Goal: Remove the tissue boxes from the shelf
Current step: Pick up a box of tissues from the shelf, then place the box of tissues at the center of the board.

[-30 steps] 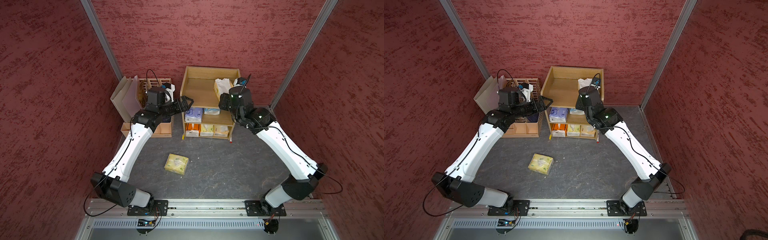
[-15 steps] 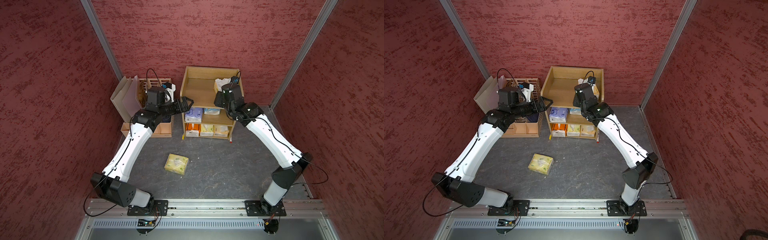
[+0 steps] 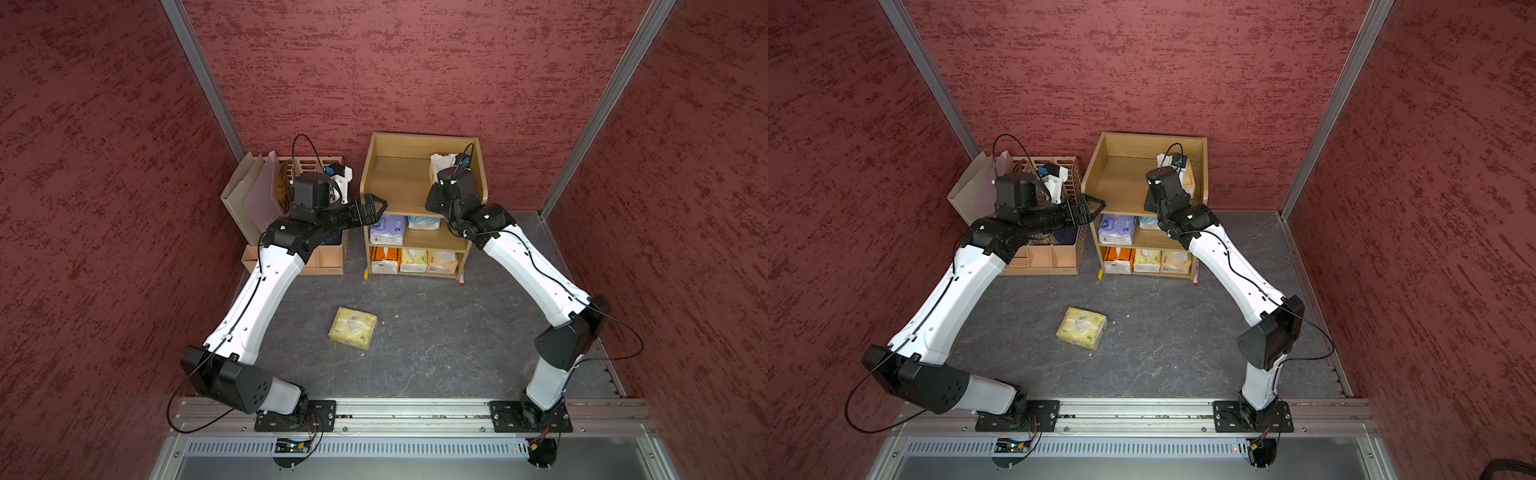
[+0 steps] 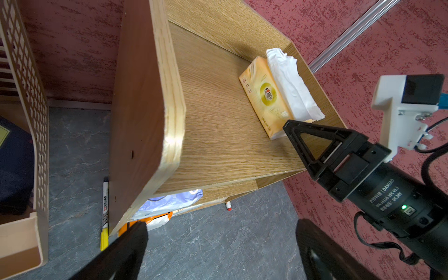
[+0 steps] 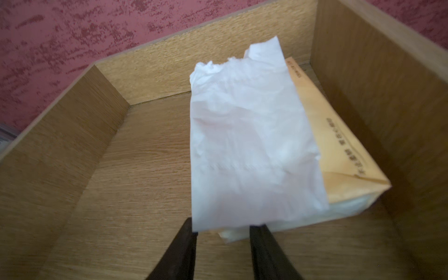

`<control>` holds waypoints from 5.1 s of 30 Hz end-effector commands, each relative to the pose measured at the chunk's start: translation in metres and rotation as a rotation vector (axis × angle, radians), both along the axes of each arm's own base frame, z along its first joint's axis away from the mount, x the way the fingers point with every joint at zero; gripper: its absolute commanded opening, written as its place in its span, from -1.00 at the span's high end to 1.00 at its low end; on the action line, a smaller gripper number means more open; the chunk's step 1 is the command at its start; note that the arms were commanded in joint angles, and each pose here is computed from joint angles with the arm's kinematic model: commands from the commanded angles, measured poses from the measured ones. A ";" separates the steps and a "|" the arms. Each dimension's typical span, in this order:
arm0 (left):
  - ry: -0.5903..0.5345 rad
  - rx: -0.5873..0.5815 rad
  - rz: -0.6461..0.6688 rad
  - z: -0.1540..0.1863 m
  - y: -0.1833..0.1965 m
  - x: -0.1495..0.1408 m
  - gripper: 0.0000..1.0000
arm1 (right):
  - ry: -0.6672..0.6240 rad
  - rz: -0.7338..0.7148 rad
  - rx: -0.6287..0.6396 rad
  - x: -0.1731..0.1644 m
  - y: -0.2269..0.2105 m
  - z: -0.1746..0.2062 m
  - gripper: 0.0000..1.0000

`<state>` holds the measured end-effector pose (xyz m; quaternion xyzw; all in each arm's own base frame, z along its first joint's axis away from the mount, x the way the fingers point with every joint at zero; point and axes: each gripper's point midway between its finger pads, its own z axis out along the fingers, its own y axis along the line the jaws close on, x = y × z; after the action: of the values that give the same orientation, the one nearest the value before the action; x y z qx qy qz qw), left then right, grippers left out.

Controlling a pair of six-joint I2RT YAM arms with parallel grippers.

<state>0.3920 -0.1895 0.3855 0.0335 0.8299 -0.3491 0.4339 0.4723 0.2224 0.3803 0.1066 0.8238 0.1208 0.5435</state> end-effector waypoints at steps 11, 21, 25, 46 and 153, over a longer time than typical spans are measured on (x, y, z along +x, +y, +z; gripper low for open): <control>-0.061 0.036 0.033 0.015 0.009 -0.005 -0.99 | -0.038 0.110 0.007 -0.019 0.002 0.027 1.00; -0.056 0.033 0.052 0.011 0.014 -0.012 -0.99 | 0.002 0.283 0.036 -0.059 0.023 0.017 1.00; -0.045 0.031 0.053 0.007 0.015 -0.015 -0.99 | 0.028 0.290 0.034 -0.072 0.018 0.010 0.64; -0.041 0.038 0.041 0.004 0.014 -0.017 -0.99 | 0.039 0.243 -0.019 -0.048 0.023 0.014 -0.32; -0.030 -0.017 0.071 0.007 0.023 -0.025 -0.99 | -0.034 0.362 0.140 -0.094 0.000 0.032 1.00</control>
<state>0.3672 -0.1662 0.3772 0.0016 0.8355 -0.3271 0.4415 0.3868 0.2137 0.3823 -0.0078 0.8424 0.2117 0.4955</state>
